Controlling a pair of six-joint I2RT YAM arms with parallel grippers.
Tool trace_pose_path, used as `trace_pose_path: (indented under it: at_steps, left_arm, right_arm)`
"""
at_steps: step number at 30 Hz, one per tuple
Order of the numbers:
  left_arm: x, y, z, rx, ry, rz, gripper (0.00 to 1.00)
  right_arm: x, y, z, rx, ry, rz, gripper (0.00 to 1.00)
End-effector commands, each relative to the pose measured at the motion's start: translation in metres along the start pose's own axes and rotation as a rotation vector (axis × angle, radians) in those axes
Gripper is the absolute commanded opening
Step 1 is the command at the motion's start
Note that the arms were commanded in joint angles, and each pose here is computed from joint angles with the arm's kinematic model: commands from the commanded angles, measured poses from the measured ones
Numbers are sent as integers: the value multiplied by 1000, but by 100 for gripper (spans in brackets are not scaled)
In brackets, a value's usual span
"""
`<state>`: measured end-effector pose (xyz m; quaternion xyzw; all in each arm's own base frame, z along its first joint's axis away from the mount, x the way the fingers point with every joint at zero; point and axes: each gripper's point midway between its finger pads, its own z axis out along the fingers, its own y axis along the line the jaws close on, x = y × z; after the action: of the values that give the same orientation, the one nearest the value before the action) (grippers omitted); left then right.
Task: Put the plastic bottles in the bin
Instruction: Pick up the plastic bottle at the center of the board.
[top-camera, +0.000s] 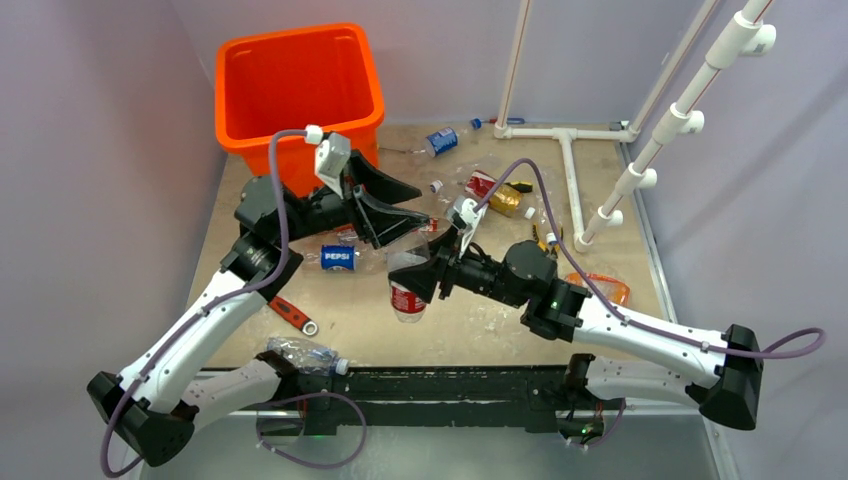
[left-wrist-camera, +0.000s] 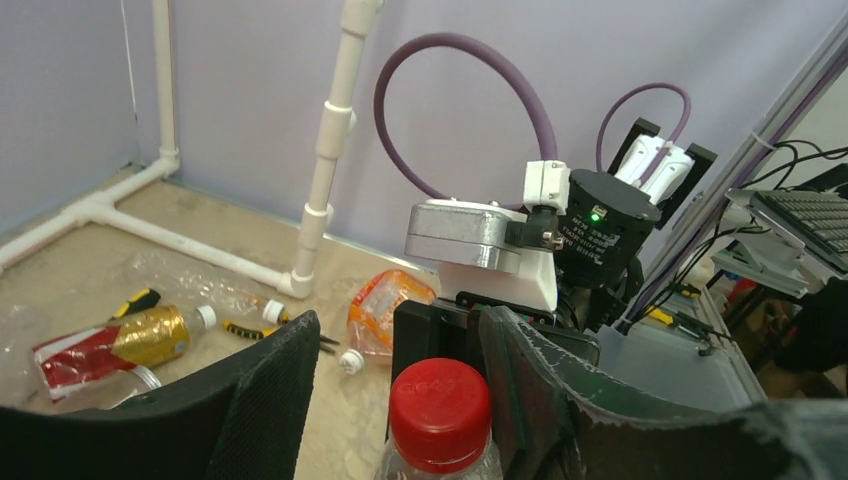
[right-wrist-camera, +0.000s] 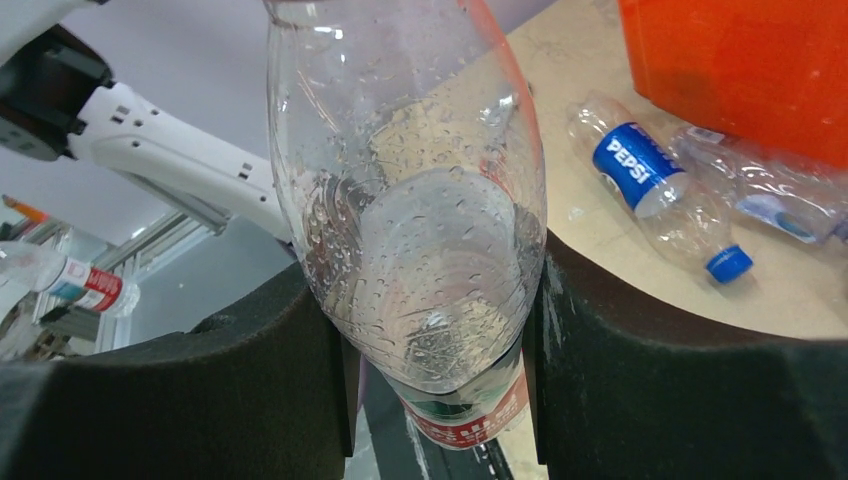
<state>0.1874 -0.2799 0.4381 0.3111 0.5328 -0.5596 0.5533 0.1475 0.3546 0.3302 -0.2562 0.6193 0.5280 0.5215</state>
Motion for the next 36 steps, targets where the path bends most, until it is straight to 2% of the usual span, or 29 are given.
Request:
trace_pose_path:
  at_steps: [1, 5, 8, 12, 15, 16, 17, 19, 23, 29, 33, 36]
  left_arm:
    - [2, -6, 4, 26, 57, -40, 58]
    - [11, -11, 2, 48, 84, -53, 51]
    - [15, -14, 1, 58, 92, -58, 36]
    - [16, -15, 0, 61, 97, -57, 12]
    - [13, -18, -2, 62, 90, -54, 6]
    - [11, -19, -2, 64, 86, -50, 0]
    - [9, -19, -2, 56, 79, -46, 0]
    - [1, -19, -4, 35, 48, -22, 0]
    - [-26, -8, -11, -91, -57, 43, 0]
    - [-68, 21, -16, -299, -187, 101, 0]
    - [-131, 34, -28, -464, -330, 223, 0]
    - [-185, 34, -35, -552, -454, 319, 0]
  right_arm:
    - [-34, 9, 2, -5, -78, -5, 45]
    - [-36, 6, 2, 14, -79, -9, 45]
    - [-38, 4, 2, 25, -86, -9, 45]
    - [-39, 3, 2, 31, -92, -10, 45]
    - [-40, 4, 2, 31, -98, -9, 45]
    - [-41, 4, 2, 30, -101, -9, 45]
    - [-42, 5, 1, 28, -104, -9, 49]
    - [-45, 8, -1, 16, -106, -12, 67]
    - [-53, 14, -8, -7, -126, -28, 98]
    - [-61, 16, -24, 9, -125, -36, 99]
    - [-79, 25, -51, 1, -171, -51, 99]
    - [-102, 44, -73, -75, -239, -120, 99]
